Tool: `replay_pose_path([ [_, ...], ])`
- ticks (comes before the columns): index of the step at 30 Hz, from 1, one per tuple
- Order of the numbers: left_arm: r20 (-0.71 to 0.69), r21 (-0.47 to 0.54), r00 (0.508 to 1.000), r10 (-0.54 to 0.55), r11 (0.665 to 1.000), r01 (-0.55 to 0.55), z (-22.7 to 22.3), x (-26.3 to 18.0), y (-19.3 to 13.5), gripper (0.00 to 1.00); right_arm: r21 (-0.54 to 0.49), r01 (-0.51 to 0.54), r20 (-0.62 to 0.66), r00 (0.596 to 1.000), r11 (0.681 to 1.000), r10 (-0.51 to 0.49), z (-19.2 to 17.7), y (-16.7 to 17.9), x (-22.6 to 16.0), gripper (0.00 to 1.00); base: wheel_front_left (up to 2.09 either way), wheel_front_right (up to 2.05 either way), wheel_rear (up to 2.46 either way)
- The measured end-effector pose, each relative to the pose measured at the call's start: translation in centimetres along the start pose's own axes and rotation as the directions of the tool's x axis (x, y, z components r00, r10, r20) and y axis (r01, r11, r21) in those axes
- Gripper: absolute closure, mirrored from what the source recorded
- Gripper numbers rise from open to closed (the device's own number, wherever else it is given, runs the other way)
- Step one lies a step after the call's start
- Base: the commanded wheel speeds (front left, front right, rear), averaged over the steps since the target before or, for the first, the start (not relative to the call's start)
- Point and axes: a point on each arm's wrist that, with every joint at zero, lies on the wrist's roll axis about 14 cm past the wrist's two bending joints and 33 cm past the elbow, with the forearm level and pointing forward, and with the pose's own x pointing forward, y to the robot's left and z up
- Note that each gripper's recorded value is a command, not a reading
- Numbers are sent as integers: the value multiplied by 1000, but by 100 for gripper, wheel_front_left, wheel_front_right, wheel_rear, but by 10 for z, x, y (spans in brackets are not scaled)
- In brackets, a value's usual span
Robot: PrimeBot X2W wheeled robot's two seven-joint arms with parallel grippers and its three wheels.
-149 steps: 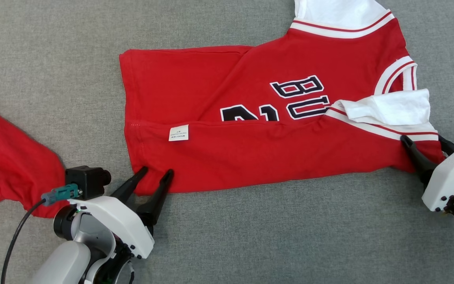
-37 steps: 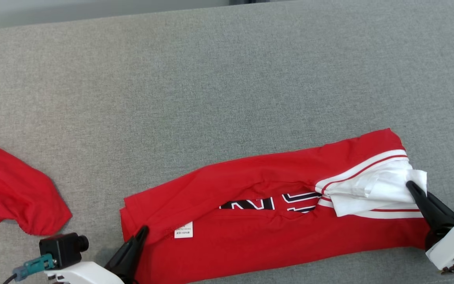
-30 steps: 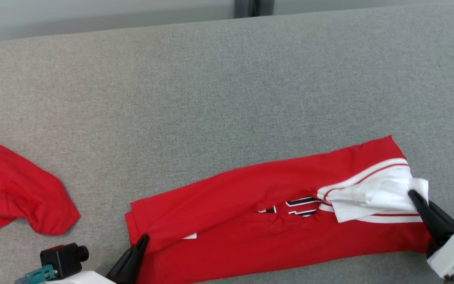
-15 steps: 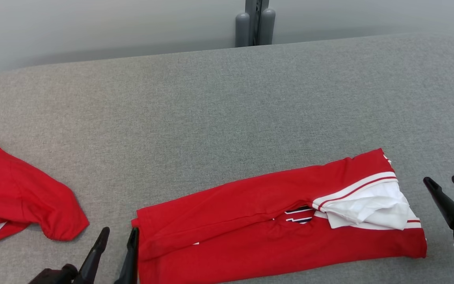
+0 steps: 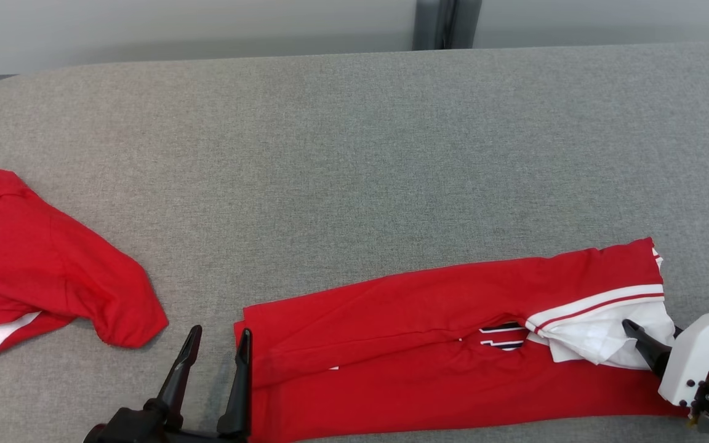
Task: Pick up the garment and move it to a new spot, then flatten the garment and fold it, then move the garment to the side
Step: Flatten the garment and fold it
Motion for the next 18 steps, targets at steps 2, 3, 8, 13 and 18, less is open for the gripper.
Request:
replay_pose_path([
  [2, 0, -2, 1000, 3, 1000, -3, -2, 0, 1, 0, 7, -10, -20, 1000, 1000, 10, -2, 3, 5, 0, 0, 0, 0],
  [3, 0, -6, 1000, 6, 1000, -6, -3, 1, 2, 0, 11, -15, -31, 999, 1000, 15, -5, 4, 8, 0, 0, 0, 0],
  [8, 6, -7, 1000, 12, 1000, -12, -3, 1, 7, 0, 57, -45, -8, 999, 997, 46, 0, 12, 15, 100, 0, 0, 0],
  [13, 13, -2, 1000, 25, 1000, -25, -2, -4, 15, 0, 133, -51, 53, 998, 990, 44, 12, 3, 8, 100, 0, 0, 0],
  [18, 23, 0, 999, 33, 999, -33, 1, -14, 19, 0, 170, 45, 156, 985, 984, -72, 46, -54, -26, 100, 0, 0, 0],
])
